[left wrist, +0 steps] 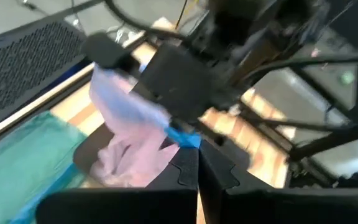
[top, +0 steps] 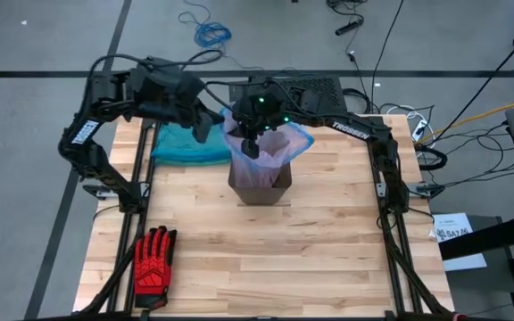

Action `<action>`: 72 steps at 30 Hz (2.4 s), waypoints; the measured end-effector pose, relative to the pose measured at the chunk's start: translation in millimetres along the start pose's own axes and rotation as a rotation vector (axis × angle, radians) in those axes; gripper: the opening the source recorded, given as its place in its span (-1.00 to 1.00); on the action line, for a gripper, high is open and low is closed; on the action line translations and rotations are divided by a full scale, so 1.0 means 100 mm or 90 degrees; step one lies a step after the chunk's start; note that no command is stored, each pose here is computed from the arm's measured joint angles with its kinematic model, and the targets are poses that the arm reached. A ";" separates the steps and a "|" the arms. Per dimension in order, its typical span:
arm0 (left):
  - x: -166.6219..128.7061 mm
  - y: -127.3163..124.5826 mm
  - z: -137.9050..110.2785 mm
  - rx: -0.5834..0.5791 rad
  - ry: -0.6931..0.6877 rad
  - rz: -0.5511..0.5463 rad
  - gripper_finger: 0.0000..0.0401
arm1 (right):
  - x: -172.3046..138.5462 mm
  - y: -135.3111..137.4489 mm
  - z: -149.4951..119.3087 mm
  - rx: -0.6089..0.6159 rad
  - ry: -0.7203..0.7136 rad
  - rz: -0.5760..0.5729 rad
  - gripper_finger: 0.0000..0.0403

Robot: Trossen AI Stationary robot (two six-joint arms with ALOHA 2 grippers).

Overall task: Place trash/remove bag and relplace
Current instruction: Close the pink trash bag

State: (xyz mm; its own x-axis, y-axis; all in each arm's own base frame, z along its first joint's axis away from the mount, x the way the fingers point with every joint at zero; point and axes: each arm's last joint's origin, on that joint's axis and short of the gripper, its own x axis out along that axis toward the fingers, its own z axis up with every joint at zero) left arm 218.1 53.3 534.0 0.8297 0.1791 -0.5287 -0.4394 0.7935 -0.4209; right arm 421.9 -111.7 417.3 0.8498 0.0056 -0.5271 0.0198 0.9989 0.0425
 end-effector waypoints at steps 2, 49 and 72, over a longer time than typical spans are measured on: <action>-0.07 0.00 0.00 -0.008 -0.012 -0.007 -1.00 | 0.00 -0.03 -0.01 0.003 0.002 -0.003 -1.00; -0.69 -0.05 0.05 -0.029 -0.179 -0.114 -0.85 | 0.12 -0.02 -0.13 0.041 0.064 0.037 -0.81; -0.67 0.00 0.02 0.005 -0.182 -0.029 -0.36 | -0.63 0.18 0.10 0.023 -0.022 0.144 -0.02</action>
State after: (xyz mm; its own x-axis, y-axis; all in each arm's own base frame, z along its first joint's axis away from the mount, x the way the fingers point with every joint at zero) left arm 163.4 42.5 570.5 0.9126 0.2983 -0.2795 -0.3972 0.8087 -0.4339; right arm 373.7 -94.5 459.9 0.8518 0.2277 -0.4717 -0.1559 0.9700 0.1868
